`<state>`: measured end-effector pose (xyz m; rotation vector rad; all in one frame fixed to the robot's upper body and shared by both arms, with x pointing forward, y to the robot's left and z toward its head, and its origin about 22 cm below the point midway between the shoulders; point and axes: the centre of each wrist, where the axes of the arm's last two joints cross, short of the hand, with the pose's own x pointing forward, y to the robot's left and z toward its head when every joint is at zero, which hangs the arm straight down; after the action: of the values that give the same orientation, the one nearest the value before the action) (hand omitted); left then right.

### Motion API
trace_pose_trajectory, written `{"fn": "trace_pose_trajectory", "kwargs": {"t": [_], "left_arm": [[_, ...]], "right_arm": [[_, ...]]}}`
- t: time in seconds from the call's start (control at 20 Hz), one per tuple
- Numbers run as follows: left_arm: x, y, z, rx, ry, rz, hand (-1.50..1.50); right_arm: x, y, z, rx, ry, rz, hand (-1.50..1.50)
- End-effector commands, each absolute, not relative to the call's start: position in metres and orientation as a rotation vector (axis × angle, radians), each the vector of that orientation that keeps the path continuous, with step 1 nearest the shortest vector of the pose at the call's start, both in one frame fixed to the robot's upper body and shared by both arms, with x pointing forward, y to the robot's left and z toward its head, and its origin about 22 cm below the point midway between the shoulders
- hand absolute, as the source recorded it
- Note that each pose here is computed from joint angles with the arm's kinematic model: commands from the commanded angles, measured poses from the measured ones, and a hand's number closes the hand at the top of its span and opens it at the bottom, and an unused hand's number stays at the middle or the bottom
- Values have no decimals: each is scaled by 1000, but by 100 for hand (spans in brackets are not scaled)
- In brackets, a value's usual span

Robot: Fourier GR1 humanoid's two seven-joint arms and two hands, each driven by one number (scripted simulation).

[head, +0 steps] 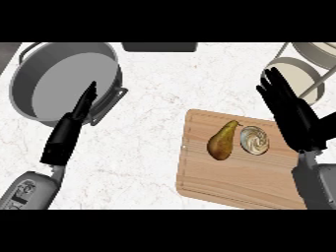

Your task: Pick the cupcake from the cutting board and place it in the tiered basket

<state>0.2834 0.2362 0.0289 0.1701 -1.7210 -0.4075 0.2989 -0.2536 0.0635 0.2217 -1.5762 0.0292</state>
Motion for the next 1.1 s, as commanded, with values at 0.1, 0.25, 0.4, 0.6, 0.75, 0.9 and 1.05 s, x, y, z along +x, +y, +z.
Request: {"fn": "trace_pose_trajectory", "kwargs": {"t": [0.1,0.25,0.4,0.6,0.75,0.9,1.05], "left_arm": [[285,264,34,185,-1610,-245,0],[271,281,20,169,-1477,-132,0],[263,278,10,111,-1446,-106,0],[263,282,26,76,-1423,-96,0],[252,281,16,53,-1429,-89,0],[258,288,18,78,-1408,-99,0],[255,288,27,75,-1402,-88,0]], "right_arm": [[286,-220,82,343,-1811,222,150],[277,-199,113,397,-2036,410,150],[273,-258,45,-345,-1691,60,-150],[253,-220,29,-441,-1802,84,-150],[258,-234,45,-527,-1837,255,-150],[248,-245,69,-701,-1778,434,-150],[243,-265,82,-865,-1620,657,-150]]}}
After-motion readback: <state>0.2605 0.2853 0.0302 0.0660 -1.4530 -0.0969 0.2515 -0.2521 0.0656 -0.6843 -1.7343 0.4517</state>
